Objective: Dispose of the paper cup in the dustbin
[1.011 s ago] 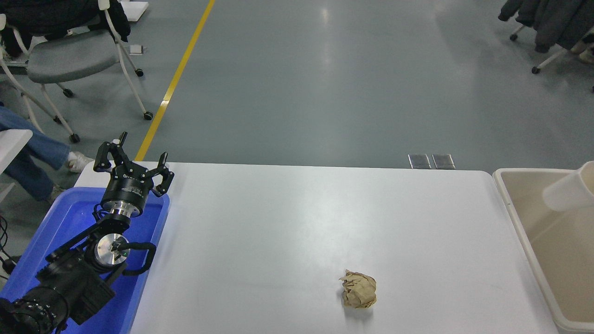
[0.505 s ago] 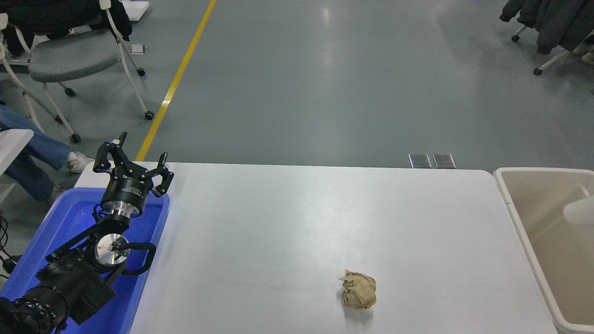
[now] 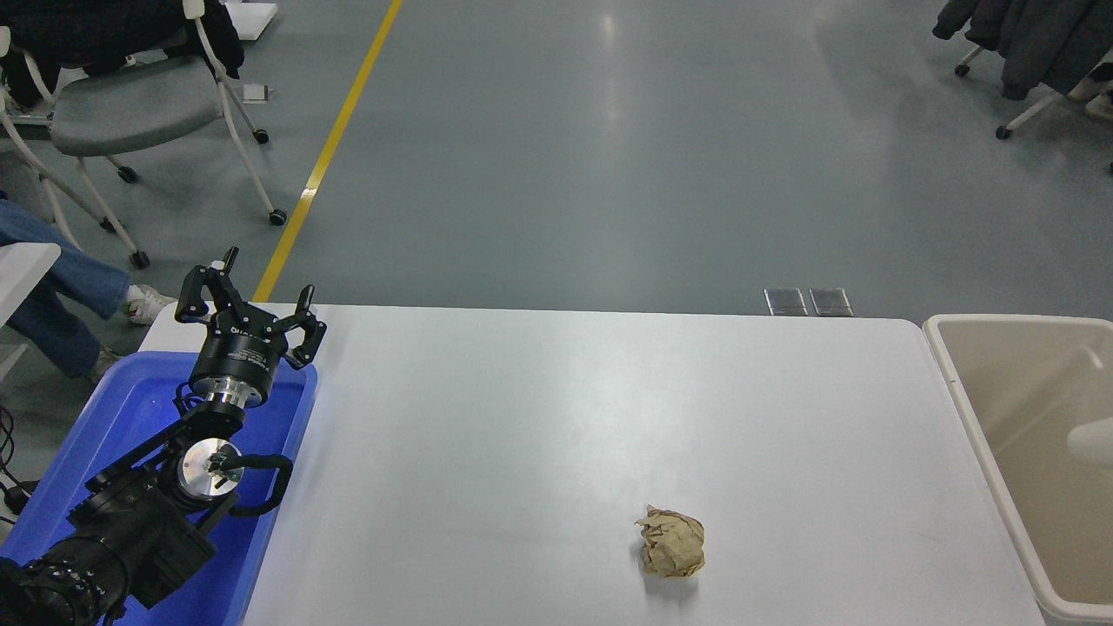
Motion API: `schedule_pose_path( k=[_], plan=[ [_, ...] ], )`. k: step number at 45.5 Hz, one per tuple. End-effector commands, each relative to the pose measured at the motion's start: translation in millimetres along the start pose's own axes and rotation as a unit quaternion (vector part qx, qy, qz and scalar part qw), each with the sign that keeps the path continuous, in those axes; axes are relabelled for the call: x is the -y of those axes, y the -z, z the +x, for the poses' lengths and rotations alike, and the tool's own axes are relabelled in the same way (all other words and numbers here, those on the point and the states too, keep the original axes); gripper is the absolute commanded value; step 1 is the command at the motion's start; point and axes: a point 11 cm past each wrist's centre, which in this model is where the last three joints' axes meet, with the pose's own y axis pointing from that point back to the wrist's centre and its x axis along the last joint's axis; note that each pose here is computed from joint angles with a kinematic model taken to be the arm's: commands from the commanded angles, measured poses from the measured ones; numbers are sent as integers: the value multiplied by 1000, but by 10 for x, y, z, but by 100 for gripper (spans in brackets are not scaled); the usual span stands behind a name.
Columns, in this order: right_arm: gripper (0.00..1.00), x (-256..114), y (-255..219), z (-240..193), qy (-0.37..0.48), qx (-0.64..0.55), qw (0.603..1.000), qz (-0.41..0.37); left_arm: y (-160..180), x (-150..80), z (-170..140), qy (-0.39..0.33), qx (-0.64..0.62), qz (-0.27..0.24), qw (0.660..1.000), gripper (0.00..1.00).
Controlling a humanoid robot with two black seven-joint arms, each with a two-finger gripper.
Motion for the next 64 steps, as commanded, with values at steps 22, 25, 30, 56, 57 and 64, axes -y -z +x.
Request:
schedule_pose_path(
  k=[22, 25, 30, 56, 57, 64],
  plan=[
    [76, 36, -101, -65, -79, 14, 996, -31, -1, 1, 0, 0, 0, 0, 1000, 100],
    [80, 44, -77, -68, -100, 8, 995, -29, 0, 1, 0, 0, 0, 0, 1000, 100],
    [99, 35, -76, -47, -150, -6, 988, -31, -4, 2, 0, 0, 0, -1, 1000, 100],
    [99, 55, 202, 112, -169, -3, 986, -8, -1, 1, 0, 0, 0, 0, 1000, 100],
    [99, 54, 226, 133, -169, -2, 986, -6, -1, 1, 0, 0, 0, 0, 1000, 100],
    [99, 37, 351, 303, -156, 53, 986, 14, 1, 1, 0, 0, 0, 0, 1000, 100]
  ],
)
